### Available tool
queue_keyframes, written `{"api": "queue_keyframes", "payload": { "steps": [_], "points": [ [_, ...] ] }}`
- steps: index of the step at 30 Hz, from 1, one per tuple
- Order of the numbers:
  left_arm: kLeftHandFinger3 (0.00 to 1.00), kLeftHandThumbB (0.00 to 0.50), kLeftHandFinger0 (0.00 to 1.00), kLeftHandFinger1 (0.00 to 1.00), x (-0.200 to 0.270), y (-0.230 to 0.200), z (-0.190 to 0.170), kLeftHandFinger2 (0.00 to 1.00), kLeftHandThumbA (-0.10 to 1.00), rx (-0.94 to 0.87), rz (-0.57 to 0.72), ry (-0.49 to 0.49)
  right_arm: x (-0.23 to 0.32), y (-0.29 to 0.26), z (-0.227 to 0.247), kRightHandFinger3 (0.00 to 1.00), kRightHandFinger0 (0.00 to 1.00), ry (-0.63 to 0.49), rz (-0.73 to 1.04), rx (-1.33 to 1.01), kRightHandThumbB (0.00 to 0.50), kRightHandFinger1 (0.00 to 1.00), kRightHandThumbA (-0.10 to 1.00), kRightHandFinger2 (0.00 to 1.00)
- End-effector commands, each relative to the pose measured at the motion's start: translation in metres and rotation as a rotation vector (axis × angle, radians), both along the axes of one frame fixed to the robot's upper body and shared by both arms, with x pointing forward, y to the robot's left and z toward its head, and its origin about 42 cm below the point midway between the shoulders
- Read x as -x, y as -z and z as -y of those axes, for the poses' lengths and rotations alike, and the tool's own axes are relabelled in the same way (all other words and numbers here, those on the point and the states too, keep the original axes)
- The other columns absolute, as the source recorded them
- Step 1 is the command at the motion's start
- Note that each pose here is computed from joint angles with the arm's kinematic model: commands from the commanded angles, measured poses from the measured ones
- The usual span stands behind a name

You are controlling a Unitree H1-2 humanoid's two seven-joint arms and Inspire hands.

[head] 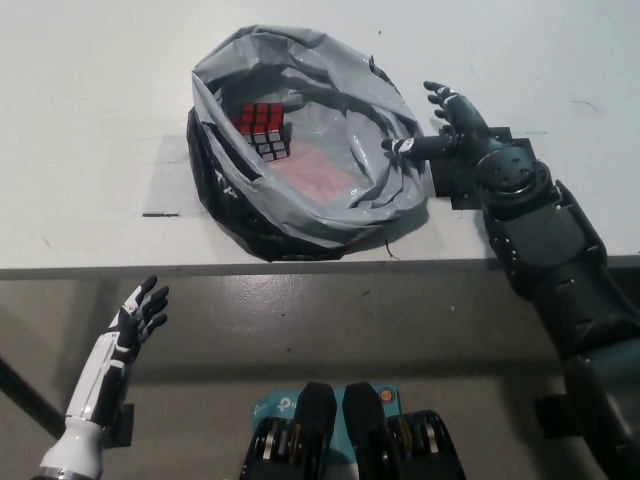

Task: Use the right hand to pick up a rubix's cube and place it into a plastic bag and lift the bag

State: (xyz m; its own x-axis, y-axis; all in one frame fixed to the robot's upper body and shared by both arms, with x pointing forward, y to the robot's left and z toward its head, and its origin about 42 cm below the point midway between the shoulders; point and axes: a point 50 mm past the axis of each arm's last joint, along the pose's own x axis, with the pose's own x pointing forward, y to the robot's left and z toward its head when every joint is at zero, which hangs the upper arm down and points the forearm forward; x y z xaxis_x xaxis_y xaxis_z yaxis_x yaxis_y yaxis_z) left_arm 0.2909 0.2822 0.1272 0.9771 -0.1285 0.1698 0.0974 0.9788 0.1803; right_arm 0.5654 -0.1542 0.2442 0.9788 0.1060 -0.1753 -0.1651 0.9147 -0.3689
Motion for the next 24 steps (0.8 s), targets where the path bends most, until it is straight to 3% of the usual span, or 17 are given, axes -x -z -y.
{"api": "queue_keyframes", "payload": {
  "steps": [1, 2, 3, 4, 5, 6, 7, 8, 9, 10, 11, 13, 15, 17, 24],
  "points": [
    [1.00, 0.205, 1.00, 1.00, -0.005, -0.013, -0.002, 1.00, 1.00, -0.017, 0.043, 0.021, -0.011, -0.042, -0.018, 1.00, 1.00, -0.048, 0.111, 0.017, 0.394, 1.00, 0.81, 1.00],
    [1.00, 0.194, 1.00, 1.00, -0.005, -0.013, -0.001, 1.00, 1.00, -0.016, 0.042, 0.022, -0.011, -0.042, -0.018, 1.00, 1.00, -0.035, 0.112, 0.059, 0.389, 1.00, 0.71, 1.00],
    [1.00, 0.194, 1.00, 1.00, -0.004, -0.013, -0.001, 1.00, 1.00, -0.015, 0.042, 0.023, -0.011, -0.043, -0.018, 1.00, 1.00, -0.021, 0.118, 0.098, 0.377, 1.00, 0.68, 1.00],
    [1.00, 0.184, 1.00, 1.00, -0.004, -0.013, -0.001, 1.00, 1.00, -0.015, 0.045, 0.024, -0.011, -0.043, -0.018, 1.00, 0.82, 0.005, 0.127, 0.129, 0.335, 0.89, 0.47, 1.00],
    [1.00, 0.184, 1.00, 1.00, -0.004, -0.013, -0.001, 1.00, 1.00, -0.015, 0.045, 0.024, -0.011, -0.043, -0.018, 1.00, 0.82, 0.014, 0.130, 0.138, 0.335, 0.89, 0.47, 1.00],
    [1.00, 0.177, 1.00, 1.00, -0.005, -0.014, -0.001, 1.00, 1.00, -0.017, 0.047, 0.026, -0.011, -0.043, -0.018, 0.79, 0.63, 0.034, 0.138, 0.149, 0.314, 0.69, 0.29, 0.76],
    [1.00, 0.175, 1.00, 1.00, -0.005, -0.014, -0.002, 1.00, 1.00, -0.020, 0.048, 0.026, -0.011, -0.043, -0.018, 0.60, 0.50, 0.055, 0.149, 0.159, 0.298, 0.57, 0.09, 0.60],
    [1.00, 0.175, 1.00, 1.00, -0.005, -0.014, -0.002, 1.00, 1.00, -0.020, 0.048, 0.025, -0.011, -0.043, -0.018, 0.60, 0.50, 0.061, 0.153, 0.163, 0.298, 0.57, 0.09, 0.60],
    [1.00, 0.175, 1.00, 1.00, -0.005, -0.015, -0.002, 1.00, 1.00, -0.021, 0.045, 0.023, -0.010, -0.042, -0.017, 0.40, 0.43, 0.074, 0.178, 0.188, 0.271, 0.46, -0.06, 0.41],
    [1.00, 0.176, 1.00, 1.00, -0.005, -0.015, -0.002, 1.00, 1.00, -0.022, 0.045, 0.022, -0.010, -0.042, -0.016, 0.27, 0.10, 0.082, 0.195, 0.199, 0.245, 0.12, -0.10, 0.13],
    [1.00, 0.180, 1.00, 1.00, -0.005, -0.015, -0.002, 1.00, 1.00, -0.022, 0.047, 0.022, -0.010, -0.042, -0.016, 0.29, 0.02, 0.087, 0.205, 0.199, 0.214, 0.02, -0.10, 0.12],
    [1.00, 0.181, 1.00, 1.00, -0.005, -0.015, -0.002, 1.00, 1.00, -0.022, 0.047, 0.020, -0.010, -0.043, -0.015, 0.53, 0.00, 0.085, 0.207, 0.208, 0.224, 0.11, -0.10, 0.37],
    [1.00, 0.179, 1.00, 1.00, -0.005, -0.014, -0.002, 1.00, 1.00, -0.025, 0.047, 0.019, -0.010, -0.045, -0.013, 0.64, 0.00, 0.087, 0.216, 0.207, 0.213, 0.29, -0.10, 0.65],
    [1.00, 0.177, 1.00, 1.00, -0.006, -0.014, -0.001, 1.00, 1.00, -0.024, 0.048, 0.020, -0.009, -0.048, -0.012, 0.67, 0.02, 0.096, 0.237, 0.163, 0.210, 0.36, -0.10, 0.73],
    [1.00, 0.170, 1.00, 1.00, -0.008, -0.015, -0.001, 1.00, 1.00, -0.023, 0.053, 0.024, -0.003, -0.068, -0.014, 0.69, 0.00, 0.103, 0.340, 0.102, 0.177, 0.36, -0.10, 0.76]
  ]
}}
